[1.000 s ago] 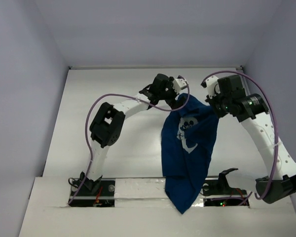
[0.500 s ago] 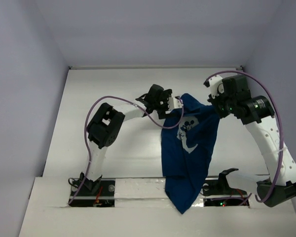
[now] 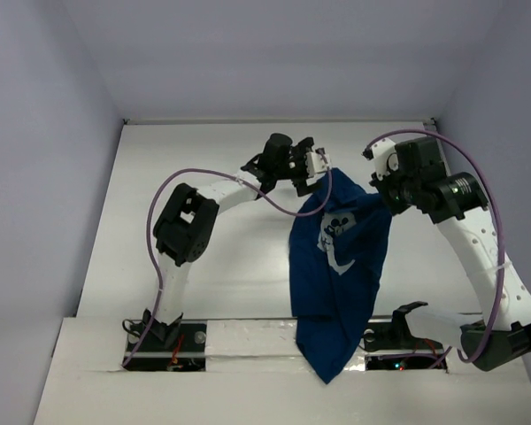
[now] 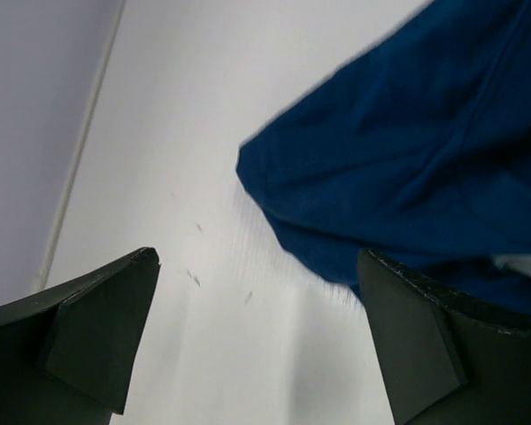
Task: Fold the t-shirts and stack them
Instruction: Flatten out the tshirt
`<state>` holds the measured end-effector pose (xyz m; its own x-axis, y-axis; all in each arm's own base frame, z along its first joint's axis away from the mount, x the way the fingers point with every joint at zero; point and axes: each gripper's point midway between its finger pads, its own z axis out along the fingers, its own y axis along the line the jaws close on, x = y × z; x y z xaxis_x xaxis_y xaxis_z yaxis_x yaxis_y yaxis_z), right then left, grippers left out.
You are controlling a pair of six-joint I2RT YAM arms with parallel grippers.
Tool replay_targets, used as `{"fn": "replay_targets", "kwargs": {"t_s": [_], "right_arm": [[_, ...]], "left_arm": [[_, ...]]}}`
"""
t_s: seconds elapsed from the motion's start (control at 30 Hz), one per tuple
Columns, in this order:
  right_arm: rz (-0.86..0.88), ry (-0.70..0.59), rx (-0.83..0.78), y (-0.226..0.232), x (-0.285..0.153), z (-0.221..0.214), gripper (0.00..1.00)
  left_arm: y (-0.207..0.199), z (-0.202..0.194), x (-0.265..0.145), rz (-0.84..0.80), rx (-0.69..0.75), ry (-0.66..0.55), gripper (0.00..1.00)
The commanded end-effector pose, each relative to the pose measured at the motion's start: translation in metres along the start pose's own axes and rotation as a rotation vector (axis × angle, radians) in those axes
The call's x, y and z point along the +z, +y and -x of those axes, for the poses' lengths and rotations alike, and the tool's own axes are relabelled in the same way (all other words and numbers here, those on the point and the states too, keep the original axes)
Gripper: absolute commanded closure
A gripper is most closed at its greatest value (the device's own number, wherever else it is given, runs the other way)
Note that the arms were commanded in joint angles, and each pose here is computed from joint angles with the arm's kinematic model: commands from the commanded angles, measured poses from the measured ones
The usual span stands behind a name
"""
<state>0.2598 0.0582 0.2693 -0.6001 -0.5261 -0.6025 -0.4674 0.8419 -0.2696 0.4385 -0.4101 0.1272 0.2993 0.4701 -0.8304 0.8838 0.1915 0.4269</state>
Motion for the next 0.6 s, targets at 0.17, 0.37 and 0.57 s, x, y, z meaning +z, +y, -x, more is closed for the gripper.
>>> {"fn": "replay_targets", "kwargs": {"t_s": [0.17,0.37,0.57], "right_arm": [[0.009,-0.077,0.027,-0.001,-0.005,0.018,1.0],[0.006,-0.091,0.03,-0.002,-0.011,0.02,1.0],[0.003,-0.106,0.032,-0.004,-0.019,0.024,1.0]], "left_arm": [[-0.014,0.046,0.016,-0.139,-0.041,-0.124,0.06],[-0.015,0.06,0.031,-0.171,-0.089,-0.133,0.06],[-0.004,0.06,0.052,-0.149,-0.151,-0.045,0.05]]}}
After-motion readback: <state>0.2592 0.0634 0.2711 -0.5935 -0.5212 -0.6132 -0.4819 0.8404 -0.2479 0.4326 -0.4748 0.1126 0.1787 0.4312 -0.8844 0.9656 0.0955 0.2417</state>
